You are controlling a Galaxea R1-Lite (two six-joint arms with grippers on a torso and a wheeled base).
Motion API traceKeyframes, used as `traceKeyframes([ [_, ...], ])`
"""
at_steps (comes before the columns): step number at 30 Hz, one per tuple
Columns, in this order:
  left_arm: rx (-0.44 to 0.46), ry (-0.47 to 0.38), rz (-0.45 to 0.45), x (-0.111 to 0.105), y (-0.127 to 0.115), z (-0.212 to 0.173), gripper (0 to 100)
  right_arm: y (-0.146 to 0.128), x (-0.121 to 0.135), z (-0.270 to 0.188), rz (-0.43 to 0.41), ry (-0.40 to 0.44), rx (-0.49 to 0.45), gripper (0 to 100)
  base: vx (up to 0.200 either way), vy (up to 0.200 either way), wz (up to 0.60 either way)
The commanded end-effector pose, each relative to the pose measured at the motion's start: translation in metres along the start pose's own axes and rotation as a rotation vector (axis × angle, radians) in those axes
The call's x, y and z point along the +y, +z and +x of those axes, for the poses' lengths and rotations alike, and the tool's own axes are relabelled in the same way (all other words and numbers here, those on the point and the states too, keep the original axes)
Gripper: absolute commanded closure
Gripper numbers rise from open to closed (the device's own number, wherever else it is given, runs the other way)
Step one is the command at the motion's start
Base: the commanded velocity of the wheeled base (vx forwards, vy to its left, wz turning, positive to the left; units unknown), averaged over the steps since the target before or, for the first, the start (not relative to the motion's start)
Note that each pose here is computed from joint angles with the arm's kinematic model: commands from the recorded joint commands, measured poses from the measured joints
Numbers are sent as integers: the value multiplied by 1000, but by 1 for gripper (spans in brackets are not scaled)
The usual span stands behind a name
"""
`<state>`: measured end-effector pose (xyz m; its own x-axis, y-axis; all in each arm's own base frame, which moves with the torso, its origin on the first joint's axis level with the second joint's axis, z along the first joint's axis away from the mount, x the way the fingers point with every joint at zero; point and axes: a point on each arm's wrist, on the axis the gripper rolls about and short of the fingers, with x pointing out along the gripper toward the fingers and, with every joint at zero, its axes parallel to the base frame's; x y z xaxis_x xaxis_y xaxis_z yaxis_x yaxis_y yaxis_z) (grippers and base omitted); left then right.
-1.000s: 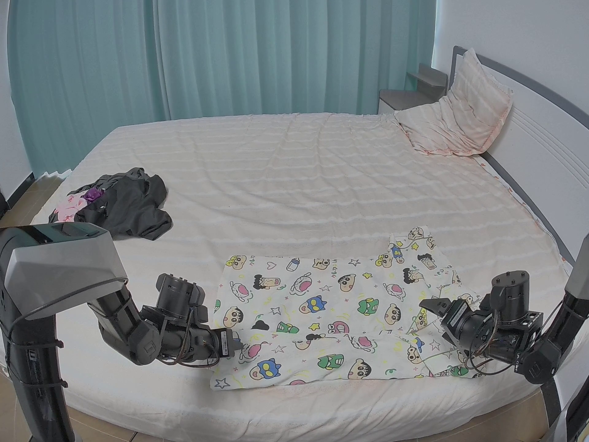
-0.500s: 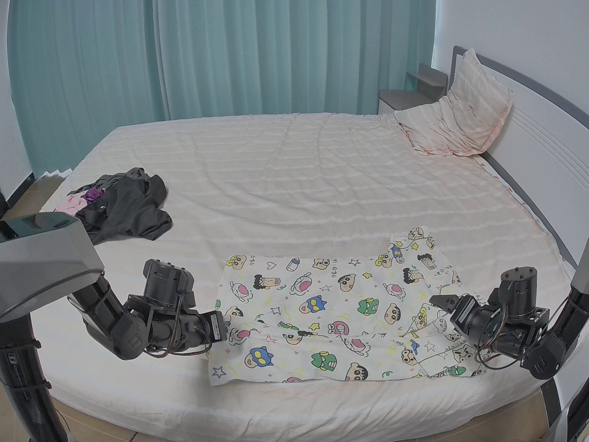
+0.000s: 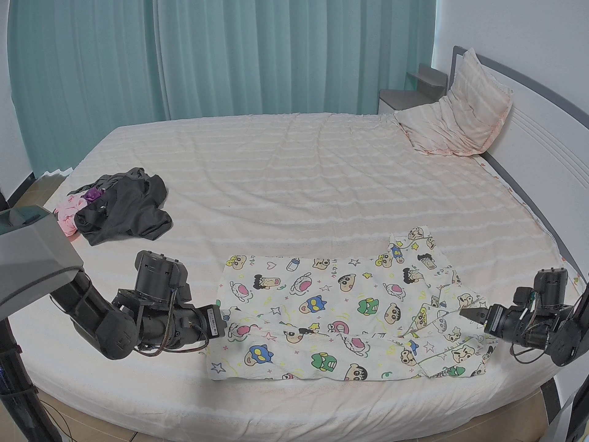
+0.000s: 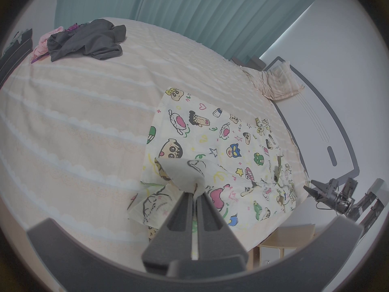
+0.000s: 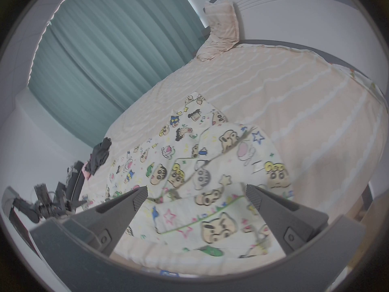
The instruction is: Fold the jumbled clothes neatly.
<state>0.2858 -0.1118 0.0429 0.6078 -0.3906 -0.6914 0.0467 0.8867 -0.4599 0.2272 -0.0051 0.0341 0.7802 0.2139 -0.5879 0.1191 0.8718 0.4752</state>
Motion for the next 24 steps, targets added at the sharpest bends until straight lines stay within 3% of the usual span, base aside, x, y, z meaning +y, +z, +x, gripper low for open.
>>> traceKeyframes([
  [1,-3,-23,-7,-9,0,-4,100,-3,-46,-4,1,-32,65,0,0,0,0],
  [10,-2,-30,-20,-12,1,-2,100,-21,-71,14,-40,11,191,0,0,0,0],
  [24,10,-24,-26,-9,-2,-1,100,-21,-69,22,-45,112,213,0,0,0,0],
])
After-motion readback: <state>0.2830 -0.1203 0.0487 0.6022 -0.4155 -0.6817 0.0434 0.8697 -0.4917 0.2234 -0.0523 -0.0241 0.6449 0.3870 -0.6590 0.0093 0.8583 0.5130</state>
